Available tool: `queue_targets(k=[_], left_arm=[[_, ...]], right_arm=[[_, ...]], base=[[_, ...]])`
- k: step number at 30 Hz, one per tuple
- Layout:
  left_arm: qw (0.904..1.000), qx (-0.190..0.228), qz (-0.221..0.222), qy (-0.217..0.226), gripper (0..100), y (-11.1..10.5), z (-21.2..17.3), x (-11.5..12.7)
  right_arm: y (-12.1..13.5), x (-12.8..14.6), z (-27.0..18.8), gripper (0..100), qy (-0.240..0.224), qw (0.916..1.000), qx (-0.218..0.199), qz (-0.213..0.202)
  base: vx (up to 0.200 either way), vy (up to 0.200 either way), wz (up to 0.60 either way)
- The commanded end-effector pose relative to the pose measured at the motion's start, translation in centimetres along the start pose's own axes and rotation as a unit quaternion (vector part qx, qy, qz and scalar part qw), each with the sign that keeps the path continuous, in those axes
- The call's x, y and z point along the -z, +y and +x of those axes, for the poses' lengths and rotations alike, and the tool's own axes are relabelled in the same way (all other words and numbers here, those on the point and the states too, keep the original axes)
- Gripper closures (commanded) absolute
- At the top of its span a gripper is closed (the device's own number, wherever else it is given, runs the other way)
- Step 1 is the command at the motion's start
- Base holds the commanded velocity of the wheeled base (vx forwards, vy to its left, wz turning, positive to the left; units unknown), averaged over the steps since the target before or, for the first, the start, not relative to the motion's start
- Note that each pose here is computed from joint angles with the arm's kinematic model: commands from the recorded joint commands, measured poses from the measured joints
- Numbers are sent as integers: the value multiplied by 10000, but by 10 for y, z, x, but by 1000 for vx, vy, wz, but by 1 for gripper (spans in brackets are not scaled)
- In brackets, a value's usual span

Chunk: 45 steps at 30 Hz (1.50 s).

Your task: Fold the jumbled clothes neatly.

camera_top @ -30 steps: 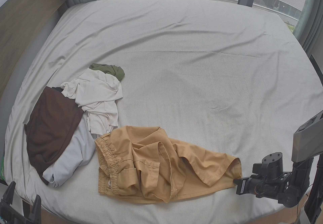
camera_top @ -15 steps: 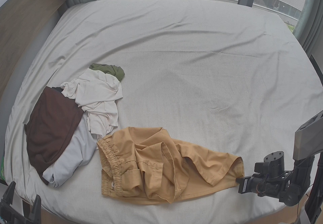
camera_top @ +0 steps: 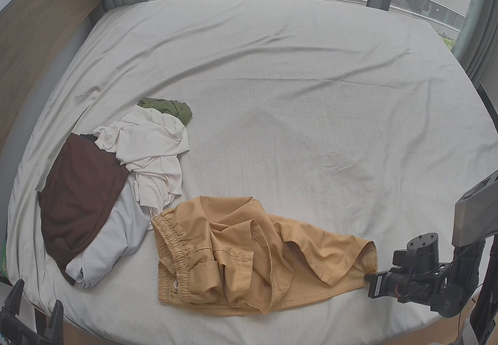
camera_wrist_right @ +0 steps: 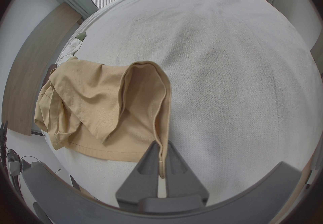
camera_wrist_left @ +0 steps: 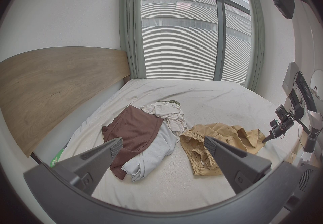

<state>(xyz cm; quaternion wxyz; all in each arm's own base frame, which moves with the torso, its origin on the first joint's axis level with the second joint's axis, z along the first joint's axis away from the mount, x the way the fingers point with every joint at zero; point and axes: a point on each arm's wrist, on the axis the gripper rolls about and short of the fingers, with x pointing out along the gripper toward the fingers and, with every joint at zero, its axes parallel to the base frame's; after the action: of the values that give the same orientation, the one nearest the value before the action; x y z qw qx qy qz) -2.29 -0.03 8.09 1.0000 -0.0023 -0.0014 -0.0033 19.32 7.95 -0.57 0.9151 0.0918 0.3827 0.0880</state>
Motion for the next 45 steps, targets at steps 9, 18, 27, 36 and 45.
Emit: queue_targets(k=[9,18,27,36,45], left_arm=[[10000,-2,-99,-2,0,0,0,5],[10000,59,24,-24,0,0,0,5],[9930,540,-55,-1046,0,2,-14,-76],[9737,2194,-598,103,0,-4,24,-97],[9452,2976,-1123,740,0,-40,113,-146]], right_arm=[[32,-24,-45,0,-1159,9883,-969,-230],[61,-38,-76,0,-2032,9568,-2034,-424],[104,-58,-74,0,-2317,9160,-3195,-718],[143,-71,-58,0,-2339,8961,-3677,-848],[141,-84,-67,0,-2209,8873,-4009,-567]], base=[[0,0,0],[0,0,0],[0,0,0],[0,0,0],[0,0,0]])
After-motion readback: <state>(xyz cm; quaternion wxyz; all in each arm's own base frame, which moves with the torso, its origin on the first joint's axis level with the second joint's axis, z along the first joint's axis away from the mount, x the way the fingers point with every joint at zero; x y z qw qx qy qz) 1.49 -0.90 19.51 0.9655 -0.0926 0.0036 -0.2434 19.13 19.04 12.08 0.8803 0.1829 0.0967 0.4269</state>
